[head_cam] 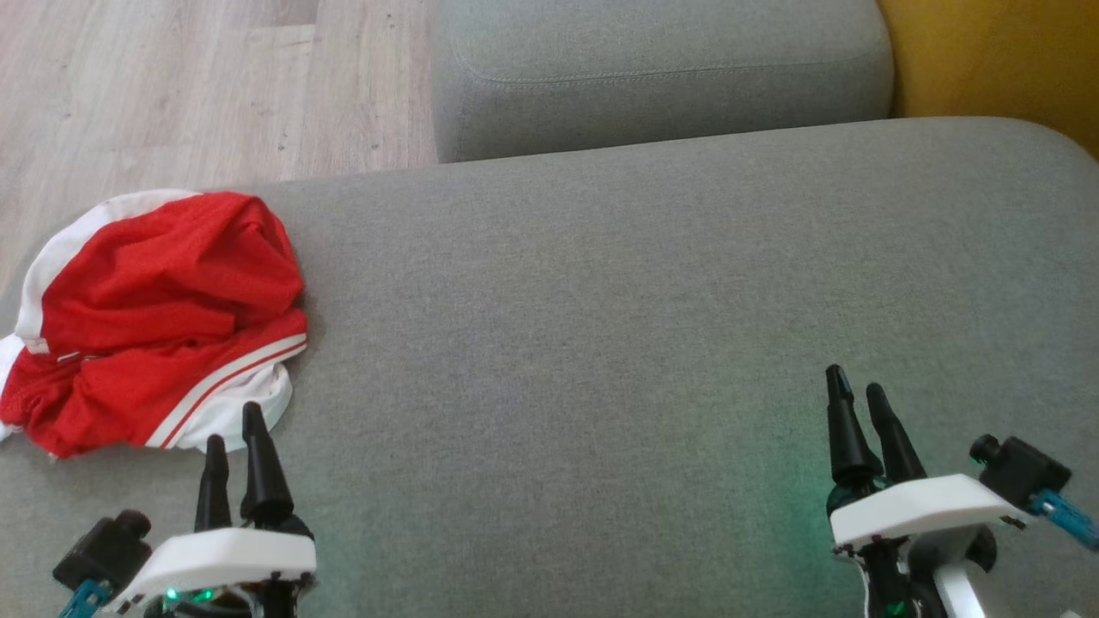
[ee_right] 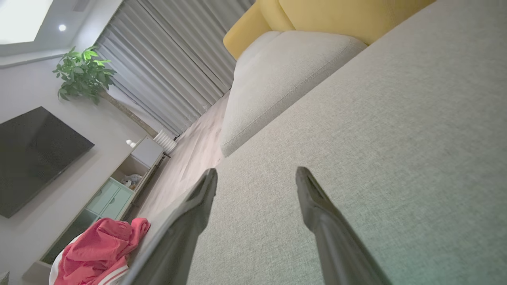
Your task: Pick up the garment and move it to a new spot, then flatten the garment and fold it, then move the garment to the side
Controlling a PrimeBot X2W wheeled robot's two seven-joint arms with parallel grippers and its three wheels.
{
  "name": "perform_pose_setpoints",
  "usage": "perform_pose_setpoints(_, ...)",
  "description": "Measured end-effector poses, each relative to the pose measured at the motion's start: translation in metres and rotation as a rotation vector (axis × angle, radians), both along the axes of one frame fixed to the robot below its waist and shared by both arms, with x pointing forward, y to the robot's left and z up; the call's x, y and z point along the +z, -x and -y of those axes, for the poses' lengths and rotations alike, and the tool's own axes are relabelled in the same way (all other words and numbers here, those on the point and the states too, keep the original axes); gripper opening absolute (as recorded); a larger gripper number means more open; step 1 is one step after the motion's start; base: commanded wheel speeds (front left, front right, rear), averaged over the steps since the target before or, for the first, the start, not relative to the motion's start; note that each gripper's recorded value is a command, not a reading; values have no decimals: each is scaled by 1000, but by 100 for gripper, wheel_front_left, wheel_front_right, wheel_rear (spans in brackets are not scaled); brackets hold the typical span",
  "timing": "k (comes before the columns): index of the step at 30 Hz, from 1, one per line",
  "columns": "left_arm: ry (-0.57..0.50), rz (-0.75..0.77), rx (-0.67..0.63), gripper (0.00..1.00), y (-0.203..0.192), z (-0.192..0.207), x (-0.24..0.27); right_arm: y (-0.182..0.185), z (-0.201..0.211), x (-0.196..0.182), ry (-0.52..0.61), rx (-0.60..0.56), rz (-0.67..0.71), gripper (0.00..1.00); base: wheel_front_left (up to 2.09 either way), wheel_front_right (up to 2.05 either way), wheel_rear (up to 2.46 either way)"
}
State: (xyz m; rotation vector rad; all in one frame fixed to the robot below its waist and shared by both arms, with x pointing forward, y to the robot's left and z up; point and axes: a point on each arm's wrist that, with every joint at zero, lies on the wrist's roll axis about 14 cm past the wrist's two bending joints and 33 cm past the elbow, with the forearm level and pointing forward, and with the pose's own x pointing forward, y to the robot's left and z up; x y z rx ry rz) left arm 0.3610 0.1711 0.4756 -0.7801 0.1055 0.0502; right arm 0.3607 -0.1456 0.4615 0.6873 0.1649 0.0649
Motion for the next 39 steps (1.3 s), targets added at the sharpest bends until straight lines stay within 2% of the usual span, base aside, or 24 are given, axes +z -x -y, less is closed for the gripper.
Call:
perform_pose_setpoints(18,-204,62,-5,100,-1,1,14,-3,-12,14,227,67,91,100,0,0,0)
perform_pose_setpoints(39,-469,110,-69,100,4,17,15,0,-14,16,500,114,163,100,0,0,0)
